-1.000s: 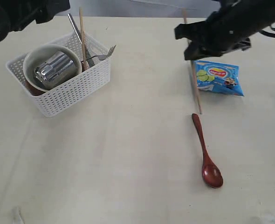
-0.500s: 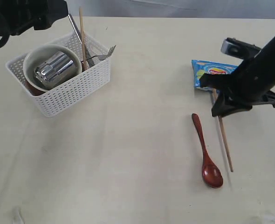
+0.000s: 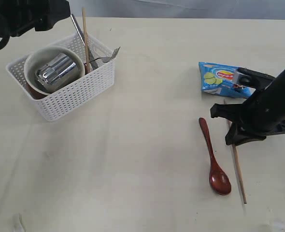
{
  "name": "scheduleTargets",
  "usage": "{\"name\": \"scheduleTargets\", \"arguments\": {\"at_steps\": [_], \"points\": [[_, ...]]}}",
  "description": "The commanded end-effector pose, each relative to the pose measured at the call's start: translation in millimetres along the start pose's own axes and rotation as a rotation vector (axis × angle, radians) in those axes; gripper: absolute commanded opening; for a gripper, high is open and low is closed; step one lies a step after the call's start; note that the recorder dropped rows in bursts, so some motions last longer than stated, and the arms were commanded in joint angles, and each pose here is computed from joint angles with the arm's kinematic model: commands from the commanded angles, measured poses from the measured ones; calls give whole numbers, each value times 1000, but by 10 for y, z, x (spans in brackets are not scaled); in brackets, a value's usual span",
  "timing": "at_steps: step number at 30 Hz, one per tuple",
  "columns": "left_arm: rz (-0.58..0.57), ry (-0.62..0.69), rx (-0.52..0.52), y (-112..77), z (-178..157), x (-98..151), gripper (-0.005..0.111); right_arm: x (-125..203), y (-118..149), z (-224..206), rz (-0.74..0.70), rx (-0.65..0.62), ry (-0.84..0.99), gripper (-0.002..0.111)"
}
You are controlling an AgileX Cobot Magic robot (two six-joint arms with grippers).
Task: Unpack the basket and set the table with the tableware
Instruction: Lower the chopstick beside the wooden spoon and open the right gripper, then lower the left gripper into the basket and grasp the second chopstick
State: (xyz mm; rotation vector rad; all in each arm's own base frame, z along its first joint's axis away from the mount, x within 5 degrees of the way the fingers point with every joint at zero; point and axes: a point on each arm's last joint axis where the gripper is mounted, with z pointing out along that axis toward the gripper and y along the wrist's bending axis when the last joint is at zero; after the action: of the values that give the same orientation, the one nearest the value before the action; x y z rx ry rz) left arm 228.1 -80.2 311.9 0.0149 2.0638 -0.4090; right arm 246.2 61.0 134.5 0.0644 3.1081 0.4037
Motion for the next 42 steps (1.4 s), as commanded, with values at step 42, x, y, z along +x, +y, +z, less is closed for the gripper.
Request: {"name": "scheduleTargets", "arguments": {"at_steps": [42], "points": [[48,4,-50,68,345,-256,68,-493,372,-1099,-157,-43,-378,42]]}}
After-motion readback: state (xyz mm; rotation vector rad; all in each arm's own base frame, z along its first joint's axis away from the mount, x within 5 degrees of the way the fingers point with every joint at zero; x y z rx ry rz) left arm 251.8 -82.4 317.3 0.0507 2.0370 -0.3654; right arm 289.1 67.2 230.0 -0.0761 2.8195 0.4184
